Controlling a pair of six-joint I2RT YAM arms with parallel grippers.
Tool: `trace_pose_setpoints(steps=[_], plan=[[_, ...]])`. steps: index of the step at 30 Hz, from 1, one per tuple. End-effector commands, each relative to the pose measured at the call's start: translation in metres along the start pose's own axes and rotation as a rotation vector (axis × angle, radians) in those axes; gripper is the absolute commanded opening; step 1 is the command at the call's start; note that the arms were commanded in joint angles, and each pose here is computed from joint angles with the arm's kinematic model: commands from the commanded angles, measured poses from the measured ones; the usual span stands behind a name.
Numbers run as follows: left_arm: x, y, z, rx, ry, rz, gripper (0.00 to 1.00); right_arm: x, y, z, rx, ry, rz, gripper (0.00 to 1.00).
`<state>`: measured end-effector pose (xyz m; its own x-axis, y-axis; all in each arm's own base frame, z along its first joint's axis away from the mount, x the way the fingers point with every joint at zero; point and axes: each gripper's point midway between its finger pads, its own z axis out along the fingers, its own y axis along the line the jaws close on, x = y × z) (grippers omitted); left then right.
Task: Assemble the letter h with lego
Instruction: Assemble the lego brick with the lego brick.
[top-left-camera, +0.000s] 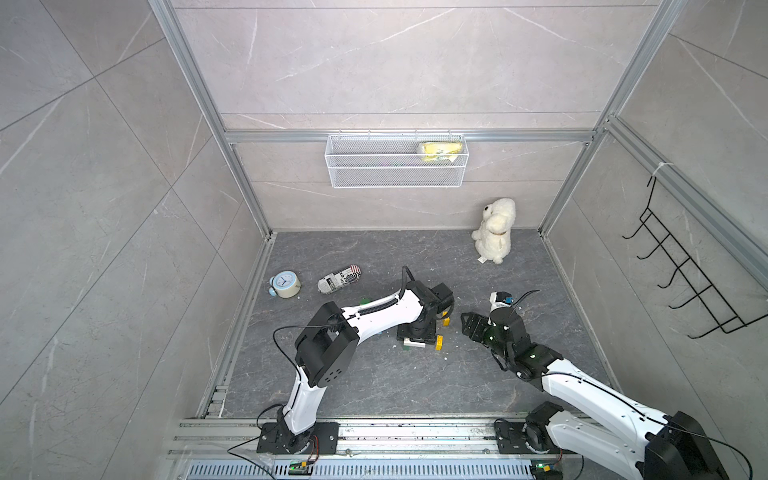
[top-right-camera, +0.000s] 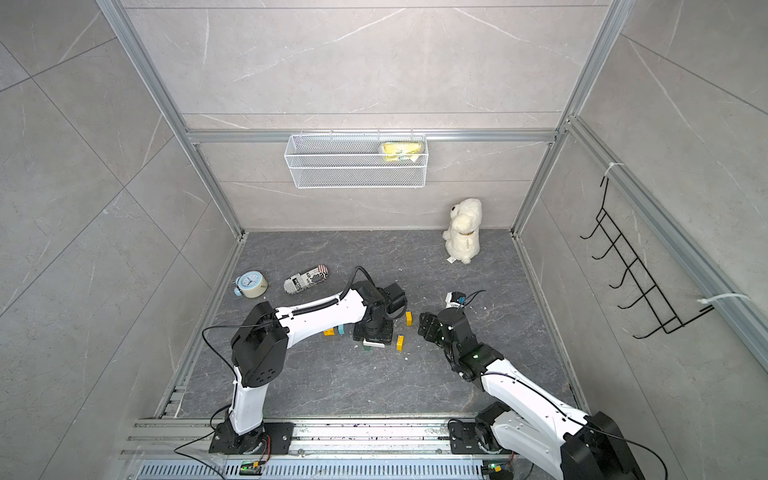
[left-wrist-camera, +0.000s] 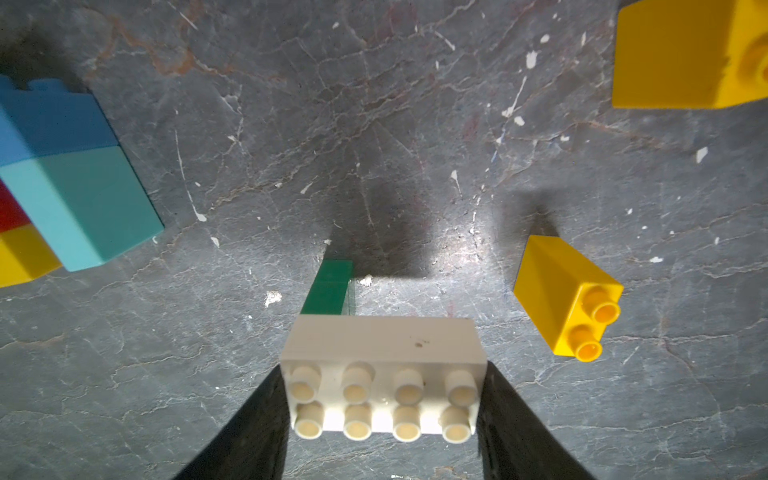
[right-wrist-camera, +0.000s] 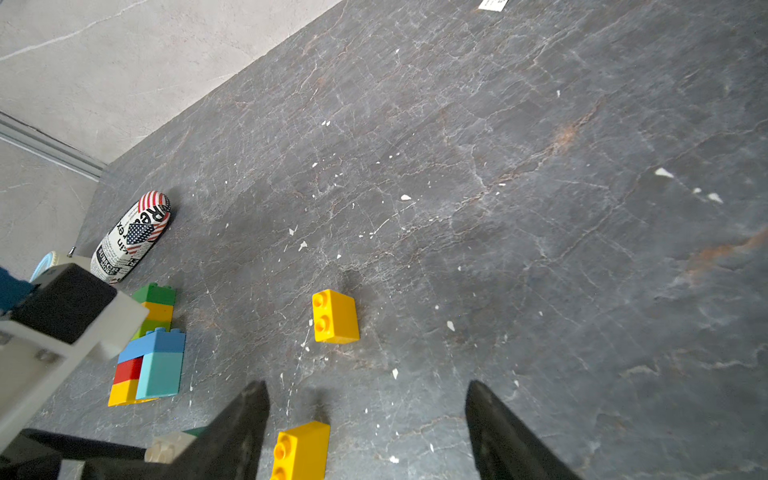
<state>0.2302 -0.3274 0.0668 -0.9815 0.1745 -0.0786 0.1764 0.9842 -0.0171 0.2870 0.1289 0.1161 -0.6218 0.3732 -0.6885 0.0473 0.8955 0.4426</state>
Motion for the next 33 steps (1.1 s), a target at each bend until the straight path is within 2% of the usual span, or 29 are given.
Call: trace_pose_setpoints(steps=[1,5,9,20,33], plan=[[-0.001,-0.010,-0.004,0.037,0.002,0.002,0.00,0.000,-0.008,-0.003,0.018,-0.013,0.029,0.77],[-0.009,-0.025,-0.029,0.070,-0.040,0.041,0.00,-0.001,-0.017,-0.005,0.040,-0.014,0.065,0.77],[-0.009,-0.037,-0.035,0.073,-0.040,0.080,0.00,-0.002,-0.025,-0.006,0.041,-0.016,0.115,0.77],[-0.010,-0.047,-0.020,0.016,0.021,0.091,0.00,0.008,-0.037,0.010,-0.004,0.062,0.230,0.76],[-0.008,-0.048,-0.011,0.004,0.045,0.093,0.00,0.012,-0.038,0.016,-0.029,0.096,0.268,0.74]])
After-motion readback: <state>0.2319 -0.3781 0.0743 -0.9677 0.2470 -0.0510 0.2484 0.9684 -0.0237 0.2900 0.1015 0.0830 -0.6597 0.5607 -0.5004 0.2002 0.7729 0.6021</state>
